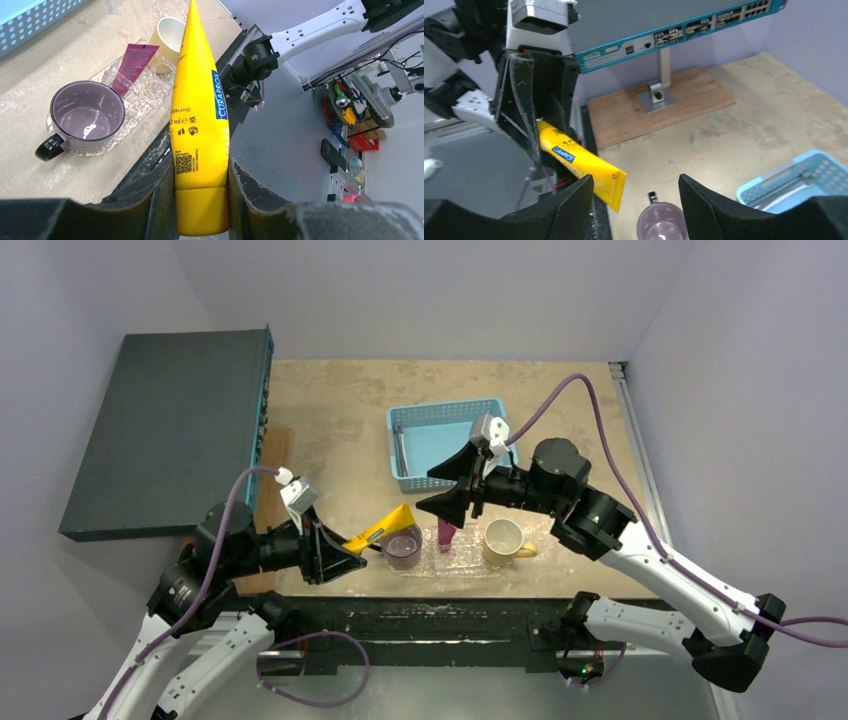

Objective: Prepare toiletry sets of a toothbrush and toothpaste on the tray

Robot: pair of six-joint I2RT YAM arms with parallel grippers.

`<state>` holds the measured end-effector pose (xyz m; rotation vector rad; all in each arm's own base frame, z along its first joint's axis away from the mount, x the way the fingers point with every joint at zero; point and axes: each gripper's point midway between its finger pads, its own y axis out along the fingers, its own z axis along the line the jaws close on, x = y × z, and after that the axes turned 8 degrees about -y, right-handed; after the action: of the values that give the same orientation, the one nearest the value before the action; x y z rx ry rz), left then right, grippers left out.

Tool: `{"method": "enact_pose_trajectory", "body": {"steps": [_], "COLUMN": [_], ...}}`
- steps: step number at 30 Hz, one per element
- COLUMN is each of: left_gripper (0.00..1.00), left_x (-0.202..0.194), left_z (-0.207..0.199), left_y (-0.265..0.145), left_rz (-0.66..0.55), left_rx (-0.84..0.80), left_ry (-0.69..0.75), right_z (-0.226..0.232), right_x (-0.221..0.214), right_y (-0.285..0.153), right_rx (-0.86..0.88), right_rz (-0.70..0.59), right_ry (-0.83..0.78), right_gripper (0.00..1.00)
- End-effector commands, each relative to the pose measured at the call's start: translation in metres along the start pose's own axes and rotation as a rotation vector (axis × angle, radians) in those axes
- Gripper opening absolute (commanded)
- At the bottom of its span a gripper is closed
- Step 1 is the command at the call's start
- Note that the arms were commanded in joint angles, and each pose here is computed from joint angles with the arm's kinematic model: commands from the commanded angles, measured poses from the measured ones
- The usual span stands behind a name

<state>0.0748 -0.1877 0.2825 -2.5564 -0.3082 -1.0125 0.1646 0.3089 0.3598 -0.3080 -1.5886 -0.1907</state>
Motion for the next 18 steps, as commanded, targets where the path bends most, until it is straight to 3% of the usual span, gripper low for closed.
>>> {"method": "enact_pose_trajectory", "body": {"steps": [1, 18], "left_gripper": [0.00, 0.00], "left_x": [0.019, 0.023], "left_z": [-0.018, -0.056], "left_y": [-0.001, -0.002], "left_rz": [-0.078, -0.048], "left_rx": [-0.073, -0.284], "left_ry": [0.034, 0.079], "right_z": [0.028, 0.060], "right_x": [0.011, 0.015], "right_y": [-0.003, -0.010], "right_rx": [0.210, 0.431], "right_rz": [-0.081, -0.131], "right_ry": [0.125, 0.220], "right_gripper": [0.64, 0.67]}}
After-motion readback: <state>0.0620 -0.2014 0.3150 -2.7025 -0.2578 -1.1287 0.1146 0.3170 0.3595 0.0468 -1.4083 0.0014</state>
